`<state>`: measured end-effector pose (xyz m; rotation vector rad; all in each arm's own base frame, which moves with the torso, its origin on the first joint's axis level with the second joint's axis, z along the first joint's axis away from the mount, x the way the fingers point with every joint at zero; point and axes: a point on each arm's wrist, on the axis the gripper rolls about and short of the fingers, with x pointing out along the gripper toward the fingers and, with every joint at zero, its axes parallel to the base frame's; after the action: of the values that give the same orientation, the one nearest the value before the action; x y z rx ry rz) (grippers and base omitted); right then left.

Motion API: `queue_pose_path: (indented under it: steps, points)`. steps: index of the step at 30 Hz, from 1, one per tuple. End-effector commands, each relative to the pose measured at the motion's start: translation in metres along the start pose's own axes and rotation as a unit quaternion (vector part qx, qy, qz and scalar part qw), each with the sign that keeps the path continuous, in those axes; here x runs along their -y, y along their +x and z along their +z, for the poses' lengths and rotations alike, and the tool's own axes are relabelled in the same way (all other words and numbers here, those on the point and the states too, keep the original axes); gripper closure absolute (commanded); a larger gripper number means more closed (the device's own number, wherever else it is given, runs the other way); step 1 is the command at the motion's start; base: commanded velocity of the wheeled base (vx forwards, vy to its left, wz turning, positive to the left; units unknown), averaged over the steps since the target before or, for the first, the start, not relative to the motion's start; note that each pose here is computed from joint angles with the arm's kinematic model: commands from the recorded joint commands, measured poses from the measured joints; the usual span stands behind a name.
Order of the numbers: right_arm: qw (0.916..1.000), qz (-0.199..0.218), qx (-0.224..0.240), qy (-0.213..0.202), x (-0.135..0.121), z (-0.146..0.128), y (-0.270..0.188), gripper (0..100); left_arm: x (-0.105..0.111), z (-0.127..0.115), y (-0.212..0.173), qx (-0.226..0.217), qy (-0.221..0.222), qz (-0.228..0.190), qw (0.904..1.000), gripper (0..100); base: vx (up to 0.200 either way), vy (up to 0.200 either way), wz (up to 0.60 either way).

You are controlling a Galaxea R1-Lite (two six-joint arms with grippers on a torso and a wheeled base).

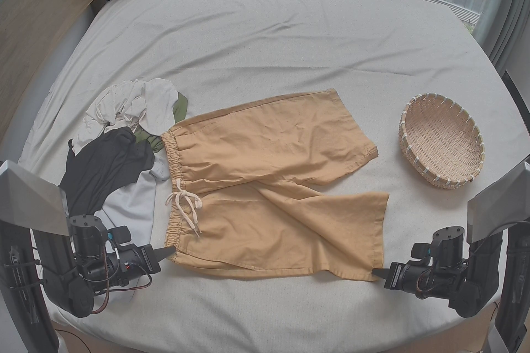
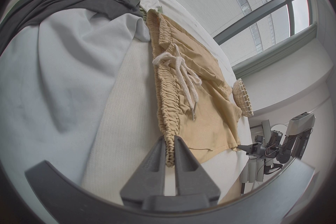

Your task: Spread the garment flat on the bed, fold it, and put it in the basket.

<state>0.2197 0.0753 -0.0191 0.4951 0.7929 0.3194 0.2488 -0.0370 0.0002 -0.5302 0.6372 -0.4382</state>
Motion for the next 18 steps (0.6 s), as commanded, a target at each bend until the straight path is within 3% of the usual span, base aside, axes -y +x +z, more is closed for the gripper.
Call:
queue_pose_path:
  steps: [1,9,18]
  points:
    - [0.9999,0.003,-0.003,-0.013,-0.006,-0.003,-0.020,100,0.000,-0.009,-0.011,-0.023,0.000,-0.004,0.9997,100,0.000,0.000,0.00]
    - [0.9994,-0.018,-0.028,-0.013,0.000,-0.008,-0.022,100,-0.010,-0.024,-0.031,-0.064,0.020,0.001,0.9977,100,0.000,0.000,0.00]
    - [0.9974,-0.029,-0.064,-0.017,-0.004,-0.015,-0.027,100,-0.017,-0.027,-0.031,-0.074,0.022,0.000,0.9970,100,0.000,0.000,0.00]
